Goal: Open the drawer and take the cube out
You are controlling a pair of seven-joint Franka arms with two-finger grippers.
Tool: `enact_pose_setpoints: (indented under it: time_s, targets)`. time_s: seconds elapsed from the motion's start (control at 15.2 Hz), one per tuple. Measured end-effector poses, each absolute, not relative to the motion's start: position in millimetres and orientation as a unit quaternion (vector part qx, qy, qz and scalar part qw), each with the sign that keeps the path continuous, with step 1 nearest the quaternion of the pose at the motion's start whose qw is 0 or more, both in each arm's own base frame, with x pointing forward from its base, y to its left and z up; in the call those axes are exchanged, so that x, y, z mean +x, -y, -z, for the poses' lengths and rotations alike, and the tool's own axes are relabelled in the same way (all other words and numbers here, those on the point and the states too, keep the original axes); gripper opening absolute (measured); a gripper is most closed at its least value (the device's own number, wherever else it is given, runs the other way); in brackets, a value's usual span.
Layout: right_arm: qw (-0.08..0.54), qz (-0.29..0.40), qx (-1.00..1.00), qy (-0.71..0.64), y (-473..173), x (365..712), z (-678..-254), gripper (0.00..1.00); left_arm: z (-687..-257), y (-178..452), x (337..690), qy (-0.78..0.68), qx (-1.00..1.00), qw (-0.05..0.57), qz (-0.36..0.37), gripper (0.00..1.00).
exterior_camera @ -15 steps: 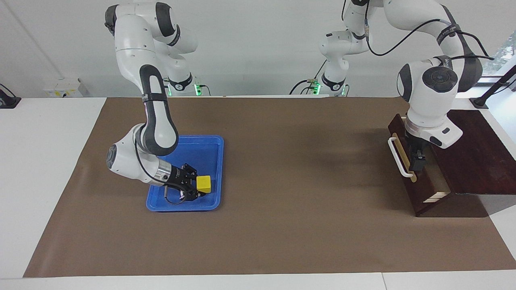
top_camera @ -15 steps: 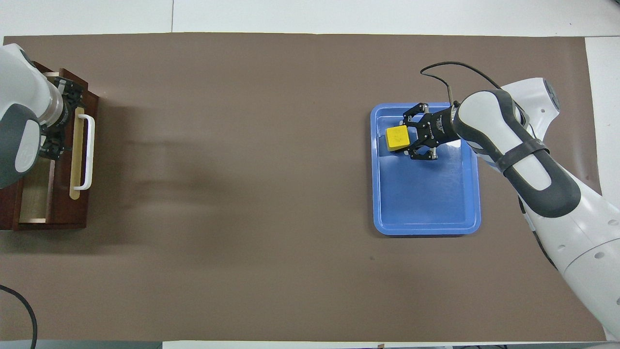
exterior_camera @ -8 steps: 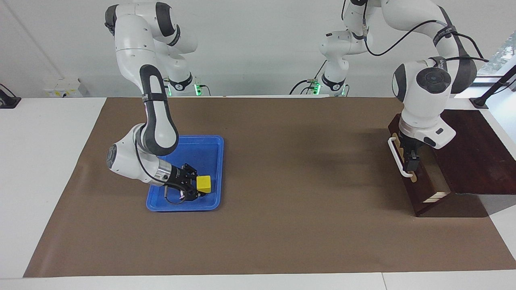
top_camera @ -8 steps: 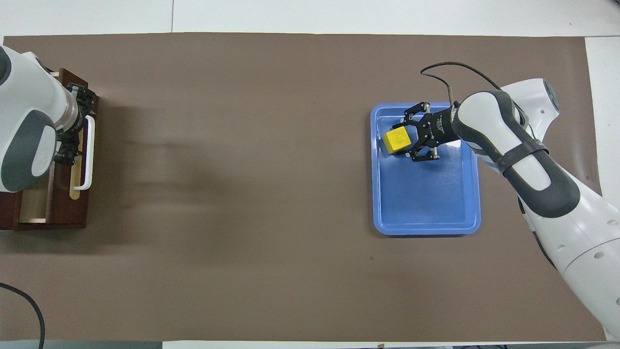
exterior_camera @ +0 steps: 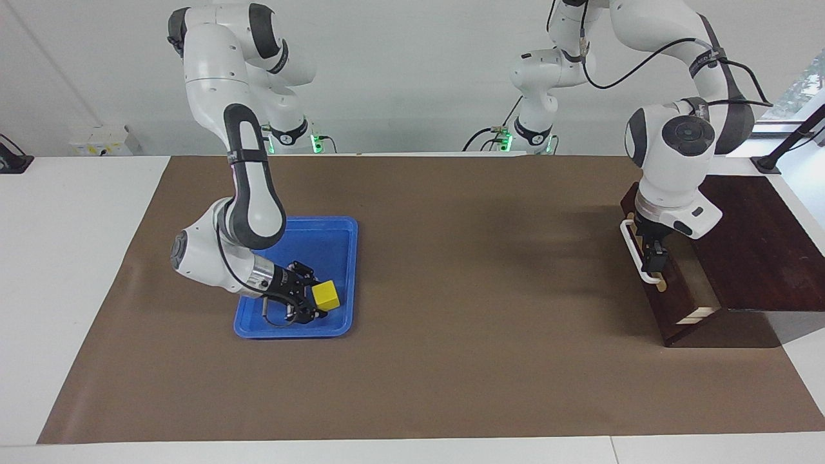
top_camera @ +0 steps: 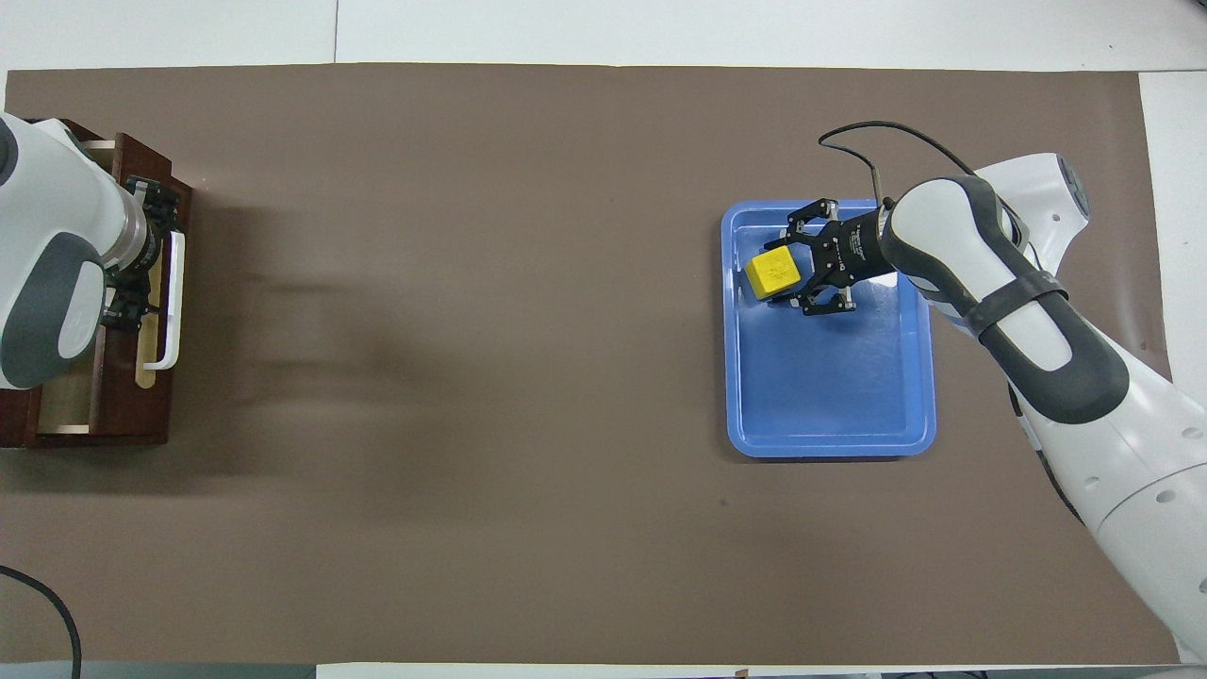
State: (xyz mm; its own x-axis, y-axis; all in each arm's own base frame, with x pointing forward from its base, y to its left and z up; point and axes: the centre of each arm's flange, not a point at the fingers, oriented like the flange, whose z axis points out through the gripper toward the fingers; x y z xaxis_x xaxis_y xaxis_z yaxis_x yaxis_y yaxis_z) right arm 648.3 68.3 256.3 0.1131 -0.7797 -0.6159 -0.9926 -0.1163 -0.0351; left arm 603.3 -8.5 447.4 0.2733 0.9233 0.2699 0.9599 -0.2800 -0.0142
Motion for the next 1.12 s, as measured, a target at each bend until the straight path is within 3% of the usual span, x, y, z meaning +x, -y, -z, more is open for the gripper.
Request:
enact_pose_setpoints:
  time_s: [0.46, 0.73, 1.12]
  targets:
    - [0.241, -0.227, -0.706, -0.627, -51, 660, -311, 1.0, -449, -38, 606, 0.581, -0.802, 0.081, 0.112, 1.0]
    - [0.224, -0.181, -0.738, -0.61, -26, 659, -386, 1.0, -450, -45, 606, 0.579, -0.804, 0.075, 0.11, 1.0]
    - [0.116, -0.076, -0.88, -0.454, -11, 623, -511, 1.0, -474, -10, 611, 0.552, -0.827, 0.044, 0.097, 1.0]
